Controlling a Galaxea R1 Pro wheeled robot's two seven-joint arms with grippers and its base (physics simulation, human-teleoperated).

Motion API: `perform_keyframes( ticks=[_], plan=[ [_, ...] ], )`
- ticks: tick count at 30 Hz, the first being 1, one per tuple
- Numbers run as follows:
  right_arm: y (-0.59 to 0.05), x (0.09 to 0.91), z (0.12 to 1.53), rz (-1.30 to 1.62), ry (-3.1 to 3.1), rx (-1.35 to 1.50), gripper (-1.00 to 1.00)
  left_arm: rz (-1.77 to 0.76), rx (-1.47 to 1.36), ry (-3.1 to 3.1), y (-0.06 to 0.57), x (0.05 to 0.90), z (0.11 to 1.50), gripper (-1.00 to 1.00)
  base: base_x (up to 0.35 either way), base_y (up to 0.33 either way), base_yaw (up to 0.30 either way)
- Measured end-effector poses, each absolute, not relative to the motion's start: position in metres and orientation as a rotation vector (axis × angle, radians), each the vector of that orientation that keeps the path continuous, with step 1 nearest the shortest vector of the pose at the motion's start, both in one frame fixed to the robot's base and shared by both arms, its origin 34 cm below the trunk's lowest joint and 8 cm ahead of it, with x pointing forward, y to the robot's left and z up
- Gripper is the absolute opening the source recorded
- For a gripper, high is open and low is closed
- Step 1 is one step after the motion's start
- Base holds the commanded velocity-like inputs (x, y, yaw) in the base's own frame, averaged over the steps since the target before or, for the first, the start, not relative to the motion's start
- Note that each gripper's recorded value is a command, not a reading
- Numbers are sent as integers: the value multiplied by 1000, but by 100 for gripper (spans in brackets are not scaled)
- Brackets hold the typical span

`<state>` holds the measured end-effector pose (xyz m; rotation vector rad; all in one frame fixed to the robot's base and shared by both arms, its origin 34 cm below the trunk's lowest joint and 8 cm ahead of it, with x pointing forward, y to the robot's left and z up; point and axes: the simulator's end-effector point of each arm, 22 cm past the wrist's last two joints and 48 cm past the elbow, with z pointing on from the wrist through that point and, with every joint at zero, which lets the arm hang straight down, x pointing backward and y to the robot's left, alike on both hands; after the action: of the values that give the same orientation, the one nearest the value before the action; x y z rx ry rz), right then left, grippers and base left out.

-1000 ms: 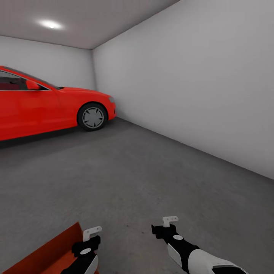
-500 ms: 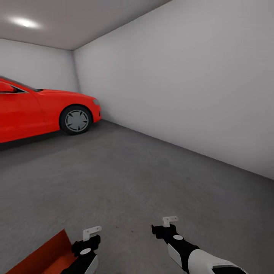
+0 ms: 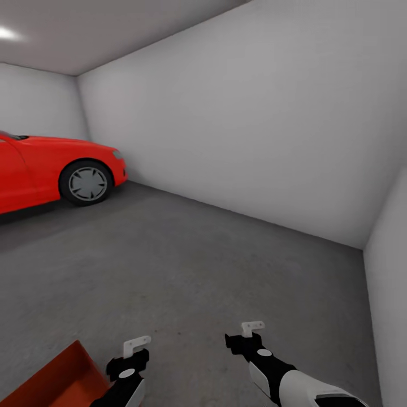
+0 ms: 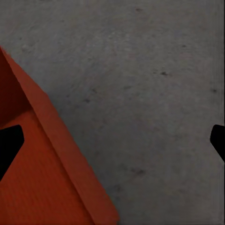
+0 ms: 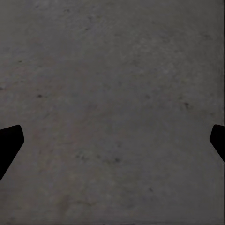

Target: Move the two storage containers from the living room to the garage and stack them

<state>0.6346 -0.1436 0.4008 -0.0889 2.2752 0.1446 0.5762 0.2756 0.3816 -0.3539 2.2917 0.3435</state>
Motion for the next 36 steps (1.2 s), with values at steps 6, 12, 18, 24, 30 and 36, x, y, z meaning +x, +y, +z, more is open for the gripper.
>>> perform_keyframes(
  ticks=[6,12,18,24,30,36],
  plan=[
    [-143,636,404,145,2269,-90,100,343,-355,2286,276,577,384,100,-5,0,-259],
    [-143,637,407,147,2264,-91,100,340,-356,2280,276,579,387,100,-130,0,-259],
    [-143,638,410,147,2258,-91,100,339,-356,2274,276,580,390,100,-254,0,-259],
    [-143,639,413,146,2253,-92,100,338,-356,2268,276,581,392,100,-246,56,-259],
    [-143,640,416,146,2247,-92,100,337,-359,2263,276,582,395,100,-182,208,-259],
    [-142,640,419,147,2241,-93,100,335,-359,2257,276,583,398,100,33,297,-248]
  ],
)
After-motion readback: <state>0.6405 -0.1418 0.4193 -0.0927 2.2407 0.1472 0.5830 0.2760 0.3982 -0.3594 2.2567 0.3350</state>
